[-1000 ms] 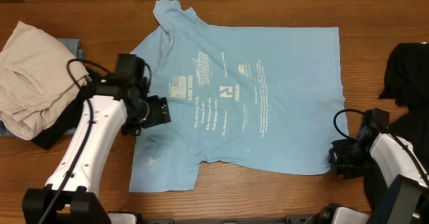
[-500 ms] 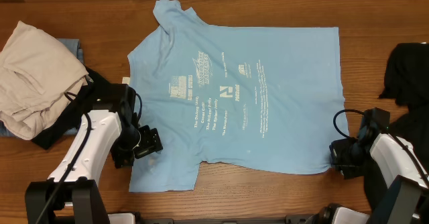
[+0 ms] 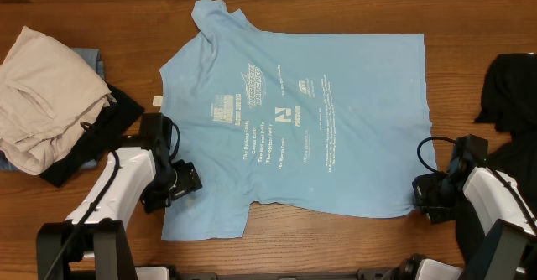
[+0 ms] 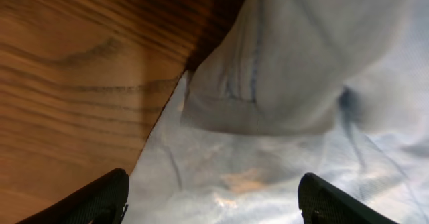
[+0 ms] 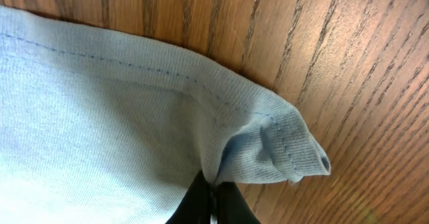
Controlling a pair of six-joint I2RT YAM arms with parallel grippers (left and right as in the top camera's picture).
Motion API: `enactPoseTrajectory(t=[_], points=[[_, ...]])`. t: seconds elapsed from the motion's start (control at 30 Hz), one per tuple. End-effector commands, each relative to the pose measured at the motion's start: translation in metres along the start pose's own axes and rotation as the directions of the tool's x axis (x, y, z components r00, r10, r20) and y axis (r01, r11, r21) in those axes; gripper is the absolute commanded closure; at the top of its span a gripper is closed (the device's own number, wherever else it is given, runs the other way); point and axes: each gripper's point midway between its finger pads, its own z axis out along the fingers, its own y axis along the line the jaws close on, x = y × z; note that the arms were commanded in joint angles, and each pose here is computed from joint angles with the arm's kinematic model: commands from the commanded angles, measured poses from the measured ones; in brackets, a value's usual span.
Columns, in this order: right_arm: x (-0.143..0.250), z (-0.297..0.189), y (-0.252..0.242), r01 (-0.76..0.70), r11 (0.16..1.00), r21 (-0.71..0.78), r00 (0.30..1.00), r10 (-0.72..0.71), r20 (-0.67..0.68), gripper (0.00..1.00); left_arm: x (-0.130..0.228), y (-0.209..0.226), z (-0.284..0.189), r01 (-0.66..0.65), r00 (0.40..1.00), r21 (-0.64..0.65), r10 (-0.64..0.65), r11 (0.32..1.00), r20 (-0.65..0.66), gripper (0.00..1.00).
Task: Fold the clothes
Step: 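Grasp the shirt's lower-left and lower-right hem edges with both grippers, then lift the bottom hem and fold it up toward the collar with both grippers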
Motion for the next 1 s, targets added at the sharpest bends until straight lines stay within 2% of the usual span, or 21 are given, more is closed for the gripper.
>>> enactPoseTrajectory(t=[0.0,0.1,0.23,0.27,0.37,0.4,0.53,0.8,0.97], points=[[-0.009,0.015,-0.013,0.002,0.998,0.062,0.999,-0.005,0.049,0.96,0.01,0.007,0.014,0.036,0.999,0.001,-0.036,0.999,-0.01,0.17],[-0.009,0.015,-0.013,0.002,0.998,0.062,0.999,-0.005,0.049,0.96,0.018,0.011,0.027,0.048,0.999,-0.003,-0.048,0.999,-0.017,0.19],[-0.009,0.014,-0.013,0.002,0.998,0.062,0.999,-0.005,0.05,0.96,0.023,0.018,0.039,0.07,0.998,-0.02,-0.07,0.997,-0.009,0.29],[-0.009,0.014,-0.013,0.002,0.998,0.062,0.999,-0.005,0.05,0.96,0.023,0.017,0.04,0.07,0.998,-0.015,-0.07,0.997,-0.005,0.39],[-0.01,0.015,-0.012,0.043,0.997,0.061,0.998,-0.046,0.05,0.96,0.022,0.017,0.04,0.069,0.998,-0.013,-0.069,0.998,-0.003,0.91],[-0.01,0.014,-0.013,0.054,0.996,0.066,0.997,-0.057,0.054,0.96,0.022,0.017,0.04,0.069,0.998,-0.012,-0.069,0.998,-0.003,0.96],[-0.014,0.013,-0.014,0.053,0.996,0.075,0.996,-0.058,0.07,0.96,0.023,0.015,0.037,0.069,0.997,-0.006,-0.069,0.998,-0.017,0.96],[-0.022,-0.021,0.002,0.087,0.993,0.081,0.994,-0.093,0.065,0.96,0.017,0.002,-0.025,0.002,0.996,0.001,-0.002,1.0,-0.093,0.96],[-0.024,-0.028,0.006,0.106,0.991,0.077,0.991,-0.111,0.068,0.96,0.028,0.006,-0.039,-0.003,0.989,-0.024,-0.001,1.0,-0.148,0.96]])
